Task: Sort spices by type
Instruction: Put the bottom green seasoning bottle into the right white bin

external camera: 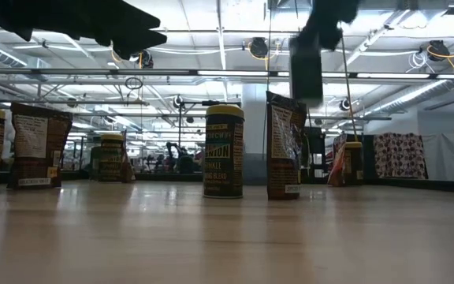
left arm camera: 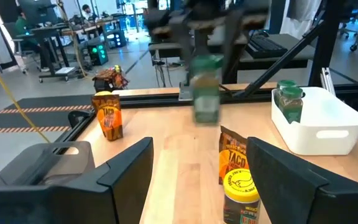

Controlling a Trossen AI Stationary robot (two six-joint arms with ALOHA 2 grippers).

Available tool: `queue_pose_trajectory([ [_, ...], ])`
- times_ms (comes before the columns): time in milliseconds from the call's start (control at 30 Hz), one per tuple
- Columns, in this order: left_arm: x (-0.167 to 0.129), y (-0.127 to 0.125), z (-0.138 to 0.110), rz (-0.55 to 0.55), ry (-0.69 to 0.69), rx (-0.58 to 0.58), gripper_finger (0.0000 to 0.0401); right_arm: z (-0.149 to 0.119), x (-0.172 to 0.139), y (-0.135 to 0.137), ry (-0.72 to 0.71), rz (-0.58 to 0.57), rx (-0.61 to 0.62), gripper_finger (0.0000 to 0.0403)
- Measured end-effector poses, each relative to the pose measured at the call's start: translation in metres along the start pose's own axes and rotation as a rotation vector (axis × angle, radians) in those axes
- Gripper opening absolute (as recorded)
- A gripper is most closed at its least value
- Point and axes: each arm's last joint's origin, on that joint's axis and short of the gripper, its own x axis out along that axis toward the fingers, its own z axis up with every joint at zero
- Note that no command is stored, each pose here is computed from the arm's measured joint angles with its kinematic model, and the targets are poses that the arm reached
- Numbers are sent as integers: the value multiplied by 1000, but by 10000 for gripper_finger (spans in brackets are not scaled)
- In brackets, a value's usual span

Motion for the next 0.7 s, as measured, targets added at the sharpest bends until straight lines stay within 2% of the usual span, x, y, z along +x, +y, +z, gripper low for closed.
queue_pose_trajectory([
  [133,0,0,0,1,-3,0,260,-3,-19,29,-44,113,-25,191],
  [367,0,0,1,-1,-8,-5,260,-19,-37,73,-28,213,59,187],
  [700,0,0,1,1,-14,-26,260,-53,-37,131,51,176,161,191],
])
